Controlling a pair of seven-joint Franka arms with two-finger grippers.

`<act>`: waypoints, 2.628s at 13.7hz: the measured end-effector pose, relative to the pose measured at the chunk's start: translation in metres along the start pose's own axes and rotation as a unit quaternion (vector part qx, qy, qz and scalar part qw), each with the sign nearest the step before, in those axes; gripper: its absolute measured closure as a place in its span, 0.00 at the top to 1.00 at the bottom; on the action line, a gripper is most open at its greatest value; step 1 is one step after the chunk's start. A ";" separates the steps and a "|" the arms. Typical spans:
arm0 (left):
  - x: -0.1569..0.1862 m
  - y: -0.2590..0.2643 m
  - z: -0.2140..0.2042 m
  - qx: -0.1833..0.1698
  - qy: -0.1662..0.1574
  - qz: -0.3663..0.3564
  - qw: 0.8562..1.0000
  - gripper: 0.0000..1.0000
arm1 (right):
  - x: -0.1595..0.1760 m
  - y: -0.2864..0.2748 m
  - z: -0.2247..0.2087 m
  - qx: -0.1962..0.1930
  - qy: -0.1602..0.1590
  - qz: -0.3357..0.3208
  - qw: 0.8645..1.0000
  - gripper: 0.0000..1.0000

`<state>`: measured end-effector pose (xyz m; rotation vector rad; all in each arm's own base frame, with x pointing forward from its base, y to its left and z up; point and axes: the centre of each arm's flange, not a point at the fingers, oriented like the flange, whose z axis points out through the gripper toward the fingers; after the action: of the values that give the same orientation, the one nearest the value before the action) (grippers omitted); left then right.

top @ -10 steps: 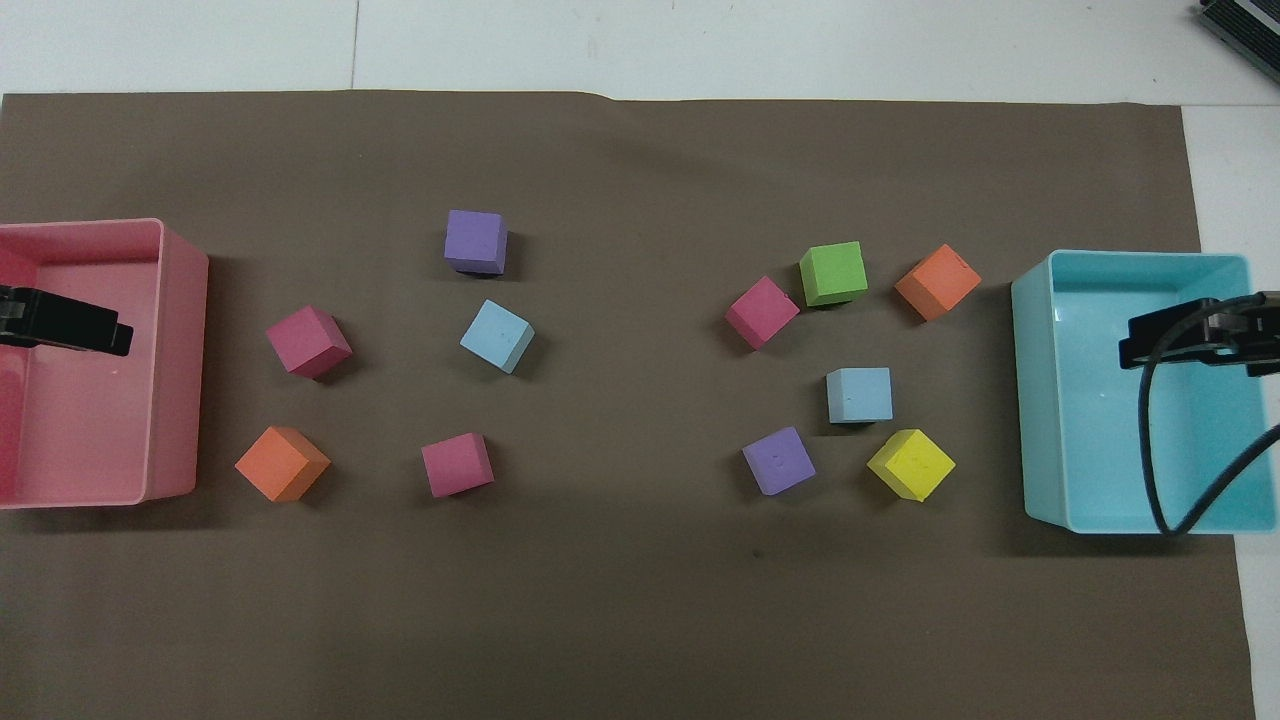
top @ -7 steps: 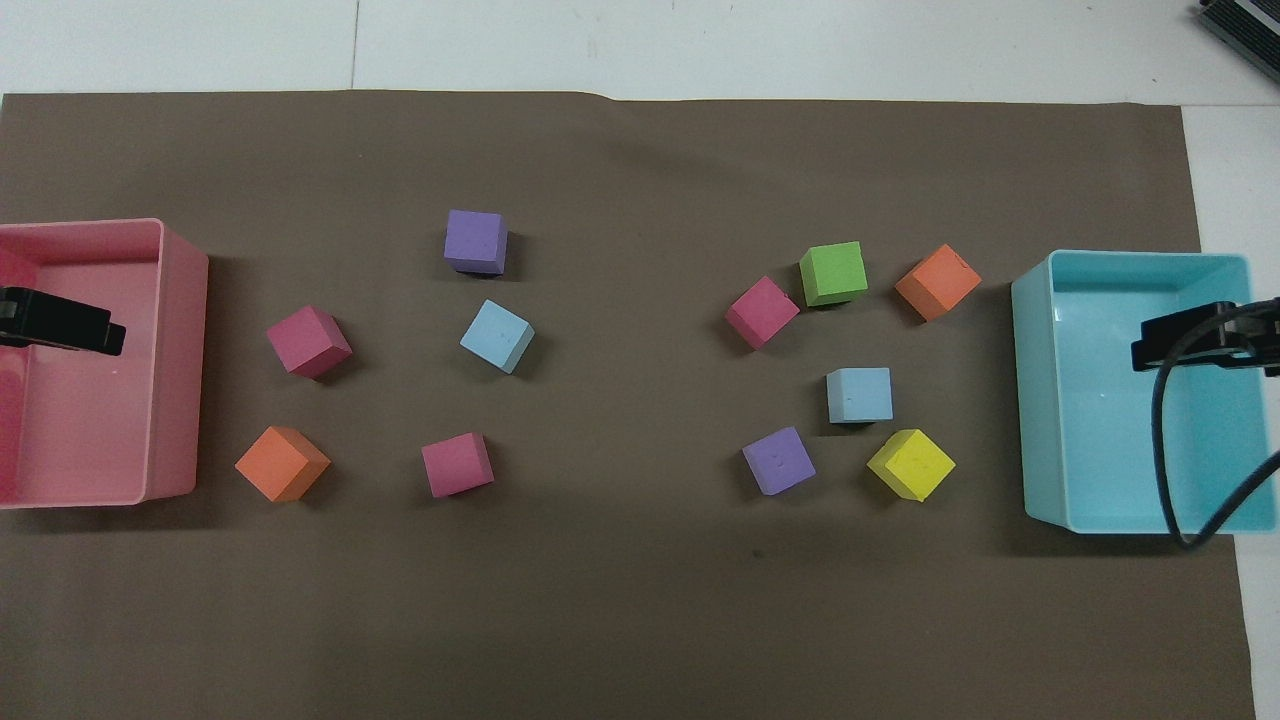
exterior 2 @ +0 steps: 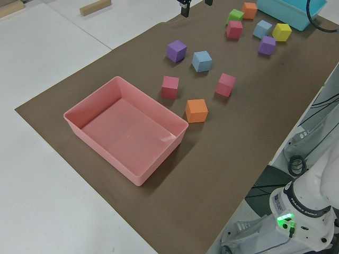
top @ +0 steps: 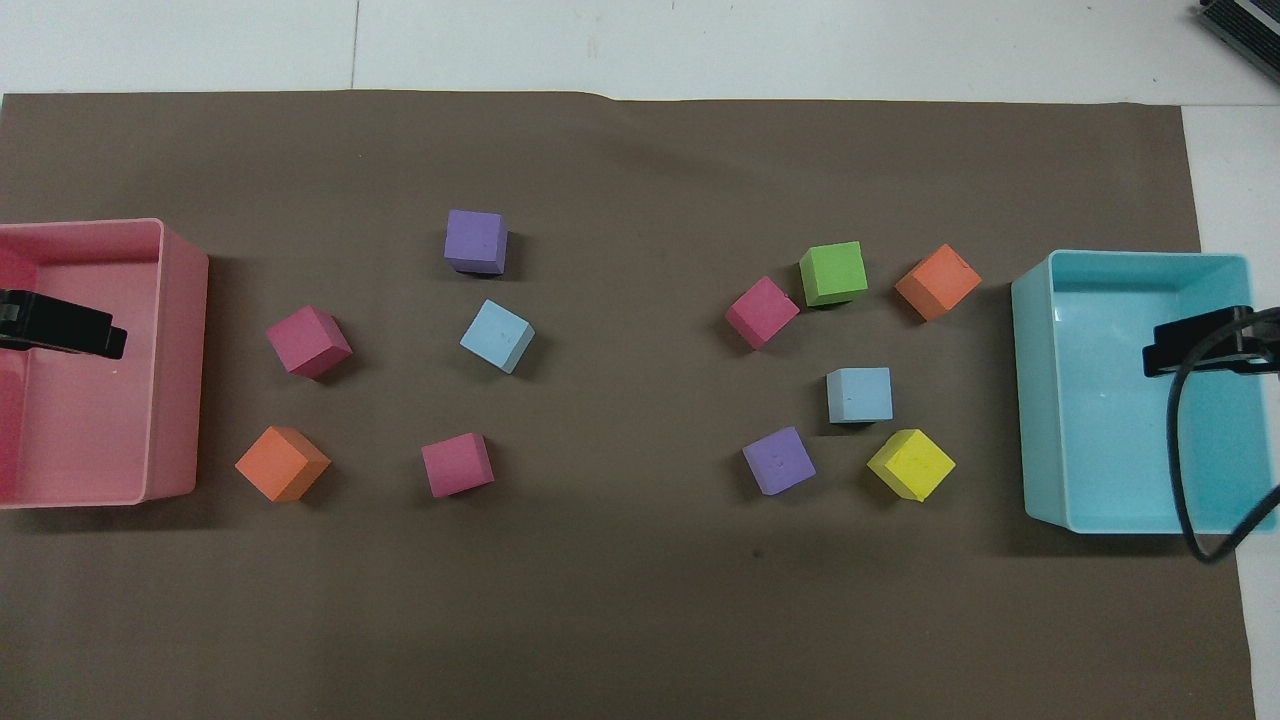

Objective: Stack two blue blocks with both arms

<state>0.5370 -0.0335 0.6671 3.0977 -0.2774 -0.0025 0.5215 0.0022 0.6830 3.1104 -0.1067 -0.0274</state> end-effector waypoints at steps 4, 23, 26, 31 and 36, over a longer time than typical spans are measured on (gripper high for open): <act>0.000 0.000 0.000 0.000 0.000 0.000 1.000 1.00 | -0.004 0.000 -0.005 0.013 0.004 0.000 1.000 1.00; 0.000 0.000 0.000 0.000 0.000 0.000 1.000 1.00 | -0.013 0.029 -0.005 0.017 0.001 -0.019 1.000 1.00; 0.000 0.000 0.000 0.000 0.000 0.000 1.000 1.00 | -0.014 0.028 -0.006 0.017 0.002 -0.020 1.000 1.00; 0.000 0.000 0.000 0.000 0.000 0.000 1.000 1.00 | -0.014 0.025 -0.006 0.017 0.002 -0.023 1.000 1.00; 0.000 0.000 0.000 0.000 0.000 0.000 1.000 1.00 | -0.014 0.025 -0.006 0.017 0.002 -0.023 1.000 1.00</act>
<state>0.5369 -0.0336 0.6670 3.0978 -0.2776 -0.0040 0.5058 -0.0215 0.6899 3.1460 -0.0360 -0.0195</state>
